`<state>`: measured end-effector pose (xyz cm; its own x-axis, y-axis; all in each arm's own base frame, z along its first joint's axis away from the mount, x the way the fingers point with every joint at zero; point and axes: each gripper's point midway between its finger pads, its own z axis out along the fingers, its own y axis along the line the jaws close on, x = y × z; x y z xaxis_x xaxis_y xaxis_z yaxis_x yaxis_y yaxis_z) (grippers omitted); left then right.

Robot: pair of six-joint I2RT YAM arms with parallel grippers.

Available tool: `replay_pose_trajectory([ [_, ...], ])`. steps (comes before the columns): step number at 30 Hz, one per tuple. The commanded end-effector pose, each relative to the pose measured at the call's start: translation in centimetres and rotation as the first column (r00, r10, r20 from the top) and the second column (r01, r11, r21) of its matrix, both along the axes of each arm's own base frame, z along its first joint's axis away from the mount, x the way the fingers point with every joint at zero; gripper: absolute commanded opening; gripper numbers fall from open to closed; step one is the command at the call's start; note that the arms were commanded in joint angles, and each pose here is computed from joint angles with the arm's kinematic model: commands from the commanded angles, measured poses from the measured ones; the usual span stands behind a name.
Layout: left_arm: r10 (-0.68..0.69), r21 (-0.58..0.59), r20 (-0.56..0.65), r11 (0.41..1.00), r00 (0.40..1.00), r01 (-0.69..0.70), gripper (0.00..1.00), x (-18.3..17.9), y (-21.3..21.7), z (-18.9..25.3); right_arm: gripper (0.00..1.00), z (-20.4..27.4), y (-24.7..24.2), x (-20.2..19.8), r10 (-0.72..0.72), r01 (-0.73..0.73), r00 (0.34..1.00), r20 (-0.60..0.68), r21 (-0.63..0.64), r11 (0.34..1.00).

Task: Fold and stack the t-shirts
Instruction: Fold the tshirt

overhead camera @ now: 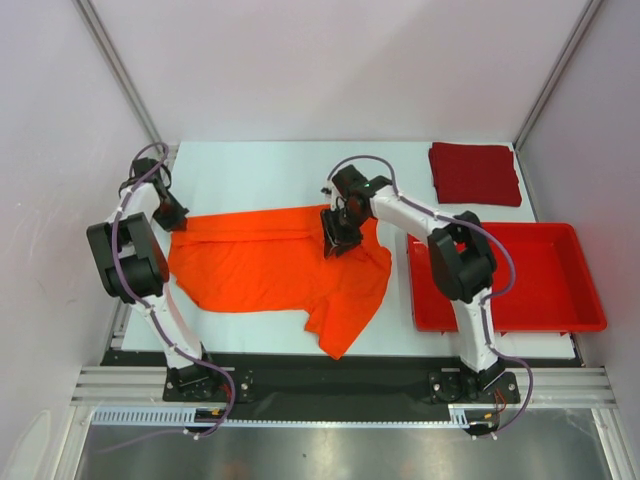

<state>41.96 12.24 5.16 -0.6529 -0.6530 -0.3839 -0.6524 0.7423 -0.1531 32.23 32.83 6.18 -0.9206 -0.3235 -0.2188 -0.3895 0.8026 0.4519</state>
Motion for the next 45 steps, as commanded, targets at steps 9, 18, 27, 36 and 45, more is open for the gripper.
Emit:
replay_pose_trajectory([
  [9,0.015,0.052,-0.038,0.999,0.999,-0.013,0.04,0.6,1.9,0.2,0.43,7.4,-3.1,2.0,-0.123,0.110,0.982,0.144,0.100,0.989],
  [18,0.039,0.074,-0.115,0.997,0.993,-0.030,0.00,-5.6,0.8,-1.0,0.43,7.4,-4.0,2.8,-0.134,0.118,0.980,0.147,0.112,0.987],
  [27,0.075,0.065,-0.108,0.996,0.991,-0.069,0.02,-7.5,0.2,-1.9,0.43,5.5,-4.2,2.3,-0.126,0.117,0.987,0.099,0.090,0.989],
  [36,0.130,0.155,0.021,0.979,0.991,-0.132,0.11,-5.1,2.3,2.8,0.45,4.8,-5.8,3.3,-0.168,0.165,0.983,0.074,0.054,0.985],
  [45,0.096,0.066,0.104,0.992,0.990,-0.104,0.13,-1.6,1.2,3.3,0.43,2.6,-6.9,4.9,-0.207,0.209,0.977,0.046,-0.044,0.977],
])
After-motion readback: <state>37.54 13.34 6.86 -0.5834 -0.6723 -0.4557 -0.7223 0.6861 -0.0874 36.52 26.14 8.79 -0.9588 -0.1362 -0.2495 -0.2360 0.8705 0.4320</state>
